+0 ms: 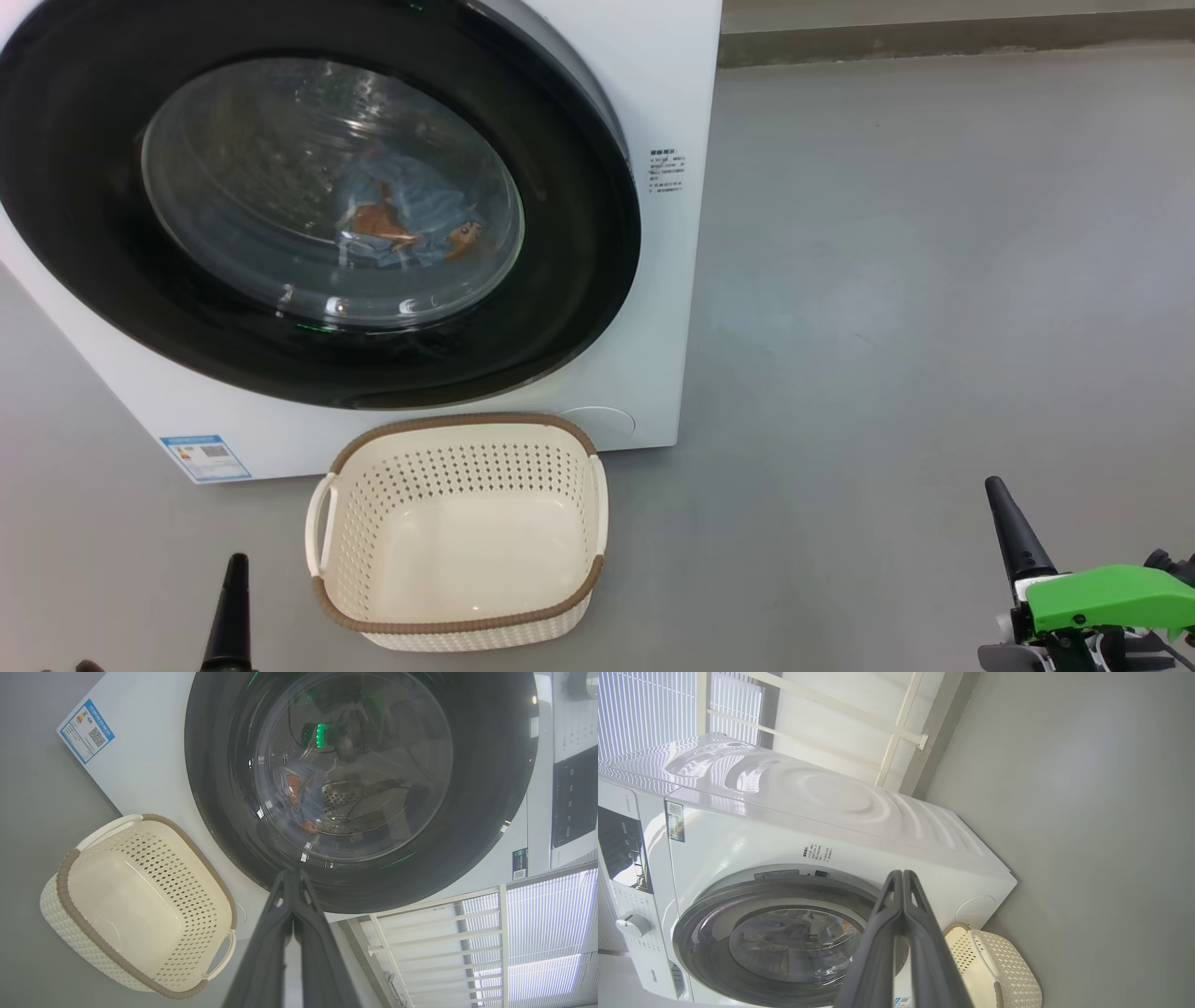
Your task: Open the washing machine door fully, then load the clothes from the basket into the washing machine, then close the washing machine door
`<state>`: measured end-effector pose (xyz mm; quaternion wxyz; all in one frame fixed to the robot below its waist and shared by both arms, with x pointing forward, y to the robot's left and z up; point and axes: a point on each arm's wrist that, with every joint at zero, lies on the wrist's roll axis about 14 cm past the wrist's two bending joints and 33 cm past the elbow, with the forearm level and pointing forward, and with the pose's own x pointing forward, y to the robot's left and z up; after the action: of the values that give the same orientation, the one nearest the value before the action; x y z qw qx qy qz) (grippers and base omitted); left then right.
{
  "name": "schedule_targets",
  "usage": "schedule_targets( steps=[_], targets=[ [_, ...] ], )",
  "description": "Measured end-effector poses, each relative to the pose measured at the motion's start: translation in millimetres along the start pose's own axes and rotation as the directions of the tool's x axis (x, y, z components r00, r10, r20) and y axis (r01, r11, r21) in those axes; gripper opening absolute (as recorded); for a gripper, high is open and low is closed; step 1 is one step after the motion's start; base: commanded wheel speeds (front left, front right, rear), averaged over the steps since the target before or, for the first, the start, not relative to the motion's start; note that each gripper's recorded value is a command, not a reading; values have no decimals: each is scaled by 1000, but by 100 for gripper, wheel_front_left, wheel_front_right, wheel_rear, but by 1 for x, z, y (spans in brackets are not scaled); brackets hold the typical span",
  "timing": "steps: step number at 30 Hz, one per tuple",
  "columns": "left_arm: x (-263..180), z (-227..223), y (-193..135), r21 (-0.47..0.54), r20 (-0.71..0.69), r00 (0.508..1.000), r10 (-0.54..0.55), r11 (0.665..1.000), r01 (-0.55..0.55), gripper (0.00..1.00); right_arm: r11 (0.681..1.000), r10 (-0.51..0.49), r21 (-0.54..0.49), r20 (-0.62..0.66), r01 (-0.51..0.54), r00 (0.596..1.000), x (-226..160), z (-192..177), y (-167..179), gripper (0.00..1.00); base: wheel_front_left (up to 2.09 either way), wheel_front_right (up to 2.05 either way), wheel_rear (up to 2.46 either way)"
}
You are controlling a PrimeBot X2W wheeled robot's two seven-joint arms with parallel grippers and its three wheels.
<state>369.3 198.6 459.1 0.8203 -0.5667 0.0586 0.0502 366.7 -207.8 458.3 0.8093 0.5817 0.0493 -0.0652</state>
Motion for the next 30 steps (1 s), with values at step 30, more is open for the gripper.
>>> schedule_targets(
  steps=[30],
  targets=[
    [4, -2, -20, -303, -16, 998, -68, 951, 60, 0, 958, 60, 282, 2, -58, 998, 3, 5, 17, 0, 0, 0, 0]
  ],
)
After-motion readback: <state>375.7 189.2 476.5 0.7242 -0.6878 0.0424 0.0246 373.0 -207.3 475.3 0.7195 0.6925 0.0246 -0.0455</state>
